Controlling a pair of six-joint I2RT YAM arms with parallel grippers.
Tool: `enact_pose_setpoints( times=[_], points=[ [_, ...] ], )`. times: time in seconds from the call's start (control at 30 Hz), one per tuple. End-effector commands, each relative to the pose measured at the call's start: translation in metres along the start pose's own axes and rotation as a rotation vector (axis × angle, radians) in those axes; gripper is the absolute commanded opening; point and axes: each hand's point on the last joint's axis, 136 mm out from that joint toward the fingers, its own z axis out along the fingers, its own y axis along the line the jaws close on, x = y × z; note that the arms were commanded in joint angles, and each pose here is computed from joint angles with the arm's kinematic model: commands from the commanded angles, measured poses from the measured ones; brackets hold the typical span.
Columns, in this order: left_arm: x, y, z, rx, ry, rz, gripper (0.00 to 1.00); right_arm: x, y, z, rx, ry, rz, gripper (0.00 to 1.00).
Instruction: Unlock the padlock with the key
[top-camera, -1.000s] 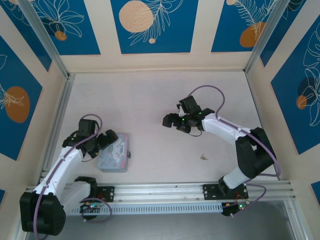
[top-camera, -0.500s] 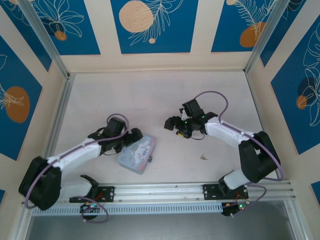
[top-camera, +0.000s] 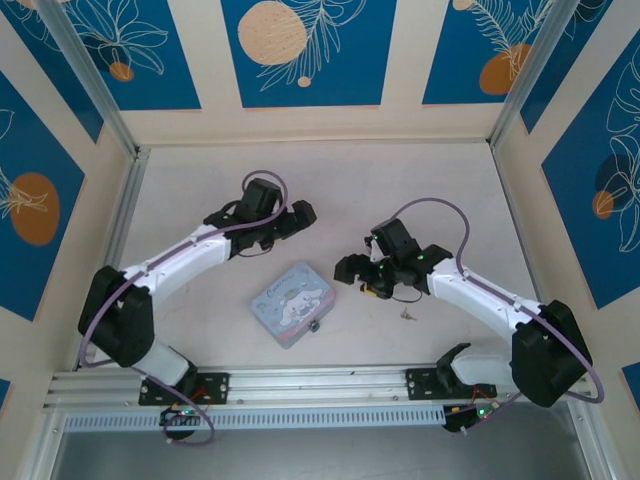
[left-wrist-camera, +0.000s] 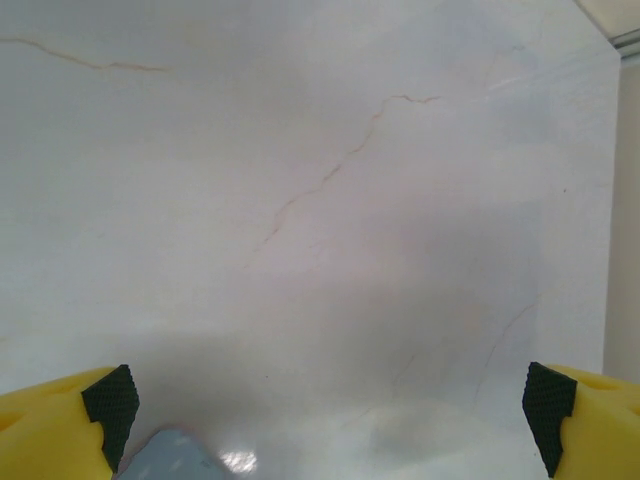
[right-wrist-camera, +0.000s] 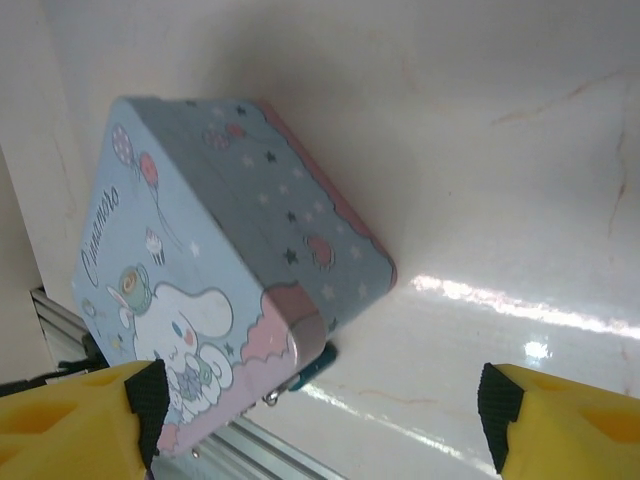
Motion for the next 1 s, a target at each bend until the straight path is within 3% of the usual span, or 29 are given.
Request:
enact_pose_setpoints(
  times=[0.0, 0.27, 0.4, 0.63, 0.97],
  points=[
    [0.03, 0.043, -0.032, -0.152, 0.094, 0.027, 1.0, 0.014, -0.006, 0.003, 0.035, 0.029, 0.007, 0.83],
    [0.084, 0.095, -0.088, -0.216, 0.172, -0.028, 1.0, 0.011, 0.006, 0.021, 0.019, 0.046, -0.01, 0.83],
    [0.111, 0.113, -0.097, -0.211, 0.228, -0.097, 1.0, 0.0, 0.011, 0.024, 0.018, 0.022, -0.022, 0.83],
    [0.141, 0.121, -0.087, -0.163, 0.283, -0.209, 1.0, -0.023, 0.023, 0.026, -0.003, -0.003, -0.021, 0.83],
    [0.138, 0.08, -0.047, -0.048, 0.252, -0.205, 1.0, -0.034, 0.032, 0.035, -0.026, 0.011, 0.007, 0.79]
  ],
)
